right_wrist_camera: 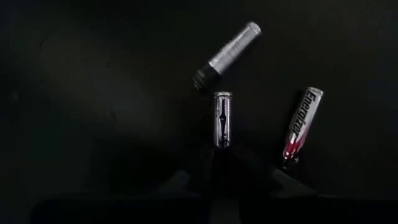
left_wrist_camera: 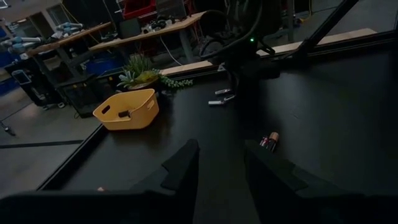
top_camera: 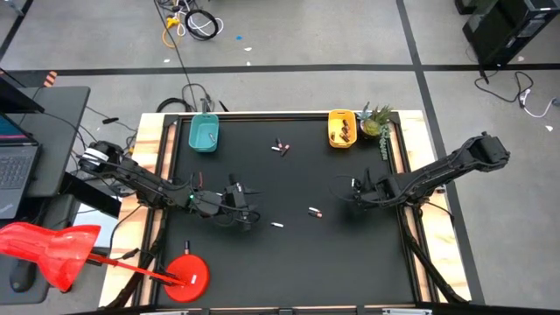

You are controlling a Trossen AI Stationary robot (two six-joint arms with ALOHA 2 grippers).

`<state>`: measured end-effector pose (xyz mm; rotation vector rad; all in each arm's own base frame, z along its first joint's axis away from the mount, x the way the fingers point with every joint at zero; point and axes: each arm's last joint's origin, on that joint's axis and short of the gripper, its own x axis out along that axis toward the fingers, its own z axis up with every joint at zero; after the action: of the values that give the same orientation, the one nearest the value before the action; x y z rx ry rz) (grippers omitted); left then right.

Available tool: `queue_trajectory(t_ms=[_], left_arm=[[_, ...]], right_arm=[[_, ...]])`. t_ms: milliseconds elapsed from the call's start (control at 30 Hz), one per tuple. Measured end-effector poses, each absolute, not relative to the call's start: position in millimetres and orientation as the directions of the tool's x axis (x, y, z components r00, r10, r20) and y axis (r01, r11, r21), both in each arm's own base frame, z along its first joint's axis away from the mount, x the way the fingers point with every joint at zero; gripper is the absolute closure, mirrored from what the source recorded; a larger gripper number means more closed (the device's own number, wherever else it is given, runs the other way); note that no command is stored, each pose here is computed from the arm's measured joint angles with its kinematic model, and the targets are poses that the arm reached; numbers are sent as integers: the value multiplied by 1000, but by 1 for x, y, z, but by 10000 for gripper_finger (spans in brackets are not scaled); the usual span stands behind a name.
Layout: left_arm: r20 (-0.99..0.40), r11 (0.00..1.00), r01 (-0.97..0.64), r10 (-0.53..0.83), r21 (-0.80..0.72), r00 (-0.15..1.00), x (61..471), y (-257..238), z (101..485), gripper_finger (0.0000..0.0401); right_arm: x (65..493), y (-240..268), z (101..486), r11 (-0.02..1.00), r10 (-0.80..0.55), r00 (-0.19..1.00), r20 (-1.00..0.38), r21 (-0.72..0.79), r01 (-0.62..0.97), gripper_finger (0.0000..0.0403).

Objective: Sort batteries
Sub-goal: Put the silver battery into the blue bin

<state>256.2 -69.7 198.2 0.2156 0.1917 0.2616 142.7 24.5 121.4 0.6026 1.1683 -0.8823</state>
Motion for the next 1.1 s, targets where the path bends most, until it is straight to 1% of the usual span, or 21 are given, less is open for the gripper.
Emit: queue_trajectory(t_ms=[100, 367, 467, 567, 633, 833, 967, 1100], left_arm=[[-158, 944, -235, 275, 233, 948, 256, -70, 198, 268], [-158, 945, -236, 275, 228, 948, 256, -70, 198, 268], [-159, 949, -242, 275, 202, 948, 256, -70, 198, 268], [-164, 963, -209, 237, 172, 957, 256, -71, 198, 268], [-166, 969, -187, 214, 162, 963, 257, -72, 198, 268], [-161, 972, -193, 213, 134, 964, 257, -71, 198, 268], [-148, 974, -209, 220, 88, 964, 258, -69, 200, 268], [-146, 965, -256, 263, 65, 954, 260, -63, 199, 266]], right_arm=[[143, 26, 121, 571, -270, 145, -952, -38, 820, 378], [151, 28, 129, 627, -254, 157, -954, -39, 778, 378], [154, 29, 132, 644, -252, 170, -953, -34, 764, 378], [161, 31, 135, 664, -232, 235, -944, 23, 747, 378], [163, 32, 136, 680, -228, 255, -940, 33, 732, 378], [174, 34, 139, 725, -221, 364, -905, 98, 682, 378], [186, 36, 144, 762, -217, 485, -847, 163, 627, 378], [201, 39, 155, 812, -197, 639, -743, 241, 531, 378]])
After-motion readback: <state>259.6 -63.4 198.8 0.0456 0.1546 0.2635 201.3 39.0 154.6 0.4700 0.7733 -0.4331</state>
